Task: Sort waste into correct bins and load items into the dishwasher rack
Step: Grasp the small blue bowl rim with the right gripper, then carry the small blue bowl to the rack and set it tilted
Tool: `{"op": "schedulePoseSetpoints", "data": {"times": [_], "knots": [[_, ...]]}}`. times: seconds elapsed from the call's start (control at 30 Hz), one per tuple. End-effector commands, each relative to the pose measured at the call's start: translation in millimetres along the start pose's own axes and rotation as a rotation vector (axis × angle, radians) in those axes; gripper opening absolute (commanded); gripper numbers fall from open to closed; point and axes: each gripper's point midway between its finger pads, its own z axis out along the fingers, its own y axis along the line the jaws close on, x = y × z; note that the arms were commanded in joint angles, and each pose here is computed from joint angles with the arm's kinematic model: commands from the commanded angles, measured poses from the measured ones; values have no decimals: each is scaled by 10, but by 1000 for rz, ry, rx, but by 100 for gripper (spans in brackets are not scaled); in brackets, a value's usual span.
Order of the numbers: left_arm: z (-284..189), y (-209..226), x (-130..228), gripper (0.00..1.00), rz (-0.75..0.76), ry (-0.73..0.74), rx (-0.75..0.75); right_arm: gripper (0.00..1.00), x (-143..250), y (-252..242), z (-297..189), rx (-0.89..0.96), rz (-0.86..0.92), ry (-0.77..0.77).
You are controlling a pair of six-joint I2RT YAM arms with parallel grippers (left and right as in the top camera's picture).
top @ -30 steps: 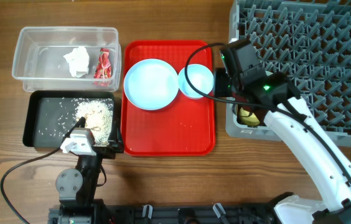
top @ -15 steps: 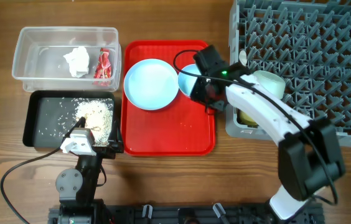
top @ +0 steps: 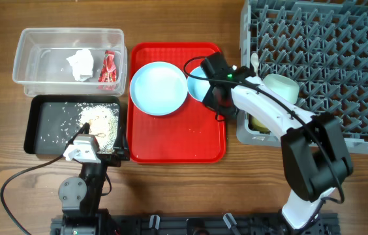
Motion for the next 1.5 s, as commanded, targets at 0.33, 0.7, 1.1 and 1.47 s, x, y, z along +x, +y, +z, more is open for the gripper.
{"op": "schedulePoseSetpoints", "data": {"times": [0.33,0.7,1.1,1.47], "knots": [[0,7,17,100,19,1,1,55,-269,100,-393,-89,21,-134],[0,7,17,100,19,1,1,28,-191,106,28,-41,56,-73],[0,7,17,100,19,1,1,4,-439,131,-408,-75,-60,-221],[0,7,17,100,19,1,1,5,-757,-135,-1806,-117,-264,-577]]}}
